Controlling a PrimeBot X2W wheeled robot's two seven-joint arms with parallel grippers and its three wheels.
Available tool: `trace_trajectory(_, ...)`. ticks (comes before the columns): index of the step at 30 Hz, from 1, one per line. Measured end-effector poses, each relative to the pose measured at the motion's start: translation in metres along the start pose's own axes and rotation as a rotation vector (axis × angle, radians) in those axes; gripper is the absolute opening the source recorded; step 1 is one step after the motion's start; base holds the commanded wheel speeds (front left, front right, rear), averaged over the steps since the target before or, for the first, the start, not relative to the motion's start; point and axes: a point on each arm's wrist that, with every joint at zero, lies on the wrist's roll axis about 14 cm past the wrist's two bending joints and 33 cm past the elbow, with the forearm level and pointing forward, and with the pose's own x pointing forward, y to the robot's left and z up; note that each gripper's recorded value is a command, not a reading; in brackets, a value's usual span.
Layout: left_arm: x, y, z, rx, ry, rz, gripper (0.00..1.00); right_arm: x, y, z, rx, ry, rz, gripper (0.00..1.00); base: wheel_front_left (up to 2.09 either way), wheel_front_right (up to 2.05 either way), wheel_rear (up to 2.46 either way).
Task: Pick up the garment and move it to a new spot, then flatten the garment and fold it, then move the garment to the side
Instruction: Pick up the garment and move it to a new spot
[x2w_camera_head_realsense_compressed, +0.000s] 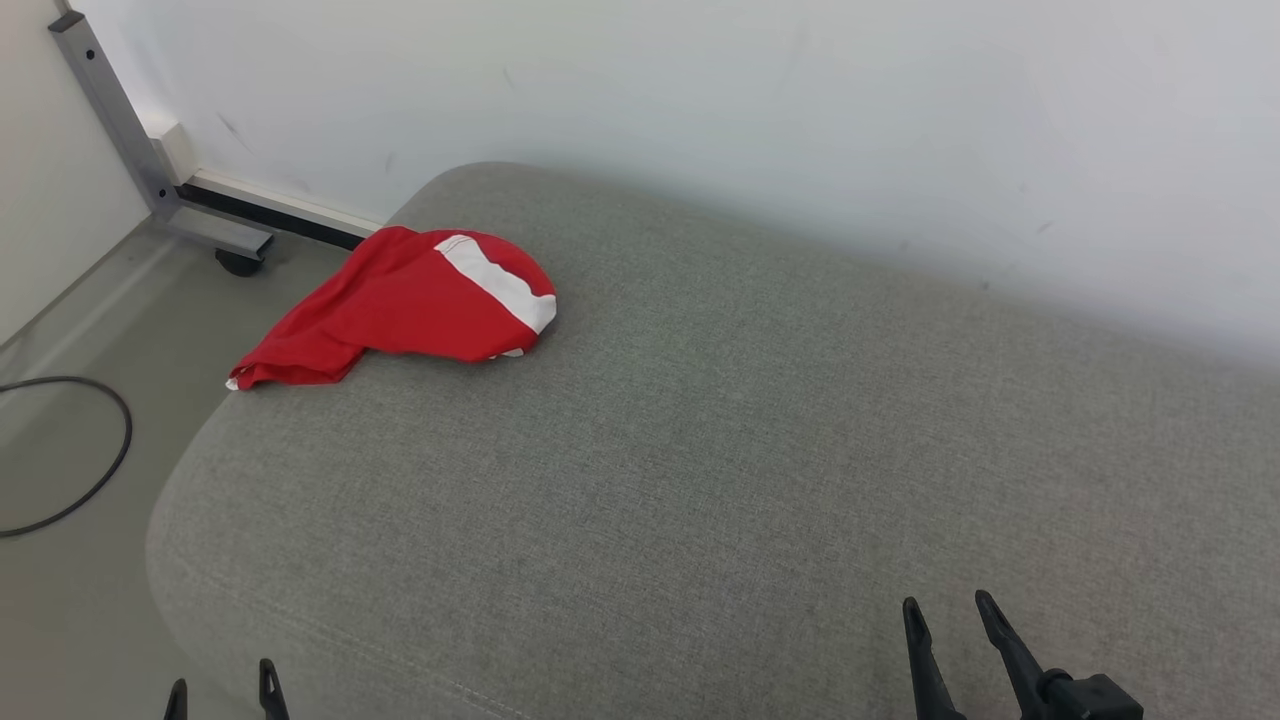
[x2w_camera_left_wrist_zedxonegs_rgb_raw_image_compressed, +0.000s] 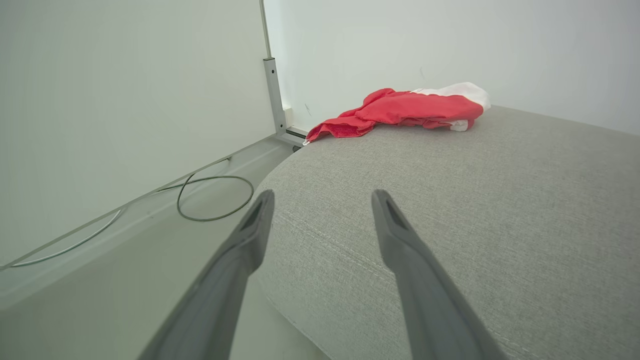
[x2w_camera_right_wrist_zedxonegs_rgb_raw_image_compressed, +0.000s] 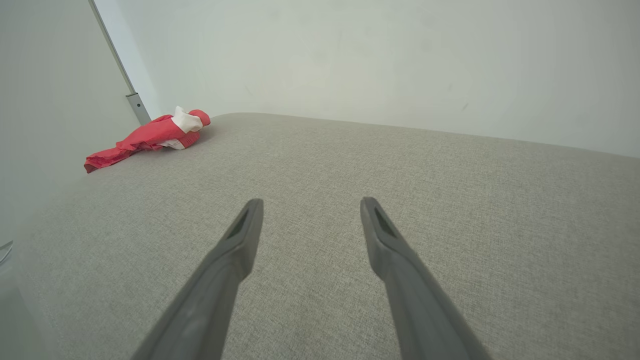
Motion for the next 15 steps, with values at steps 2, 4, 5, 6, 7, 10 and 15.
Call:
trace_trajectory(2, -0.0001, 0.0016, 0.0, -0.001, 0.001, 0.007, 1.0, 0.0007, 0.0009, -0.0011, 0.0, 0.003, 0.004, 1.0, 0.0, 0.0, 0.0)
trace_trajectory(4, -0.0003, 0.0021, -0.0001, -0.003, 0.001, 0.009, 1.0, 0.0008, 0.0011, -0.0015, 0.0, 0.004, 0.005, 1.0, 0.0, 0.0, 0.0)
trace_trajectory(5, -0.0004, 0.0031, -0.0004, -0.005, 0.002, 0.014, 1.0, 0.001, 0.0014, -0.0017, 0.0, 0.005, 0.006, 1.0, 0.0, 0.0, 0.0)
trace_trajectory(6, -0.0007, 0.0038, -0.0008, -0.005, 0.004, 0.016, 1.0, 0.0012, 0.0017, -0.0019, 0.0, 0.005, 0.007, 1.0, 0.0, 0.0, 0.0)
trace_trajectory(7, -0.0008, 0.0042, -0.0012, -0.005, 0.005, 0.018, 1.0, 0.0012, 0.0015, -0.0021, 0.0, 0.006, 0.006, 1.0, 0.0, 0.0, 0.0)
trace_trajectory(10, -0.001, 0.0045, -0.002, -0.004, 0.008, 0.019, 1.0, 0.0012, 0.0014, -0.0023, 0.0, 0.006, 0.006, 1.0, 0.0, 0.0, 0.0)
trace_trajectory(15, 0.0012, 0.0101, -0.0011, -0.038, 0.004, 0.037, 1.0, 0.0003, 0.003, -0.001, -0.001, 0.003, 0.009, 1.0, 0.0, 0.0, 0.0)
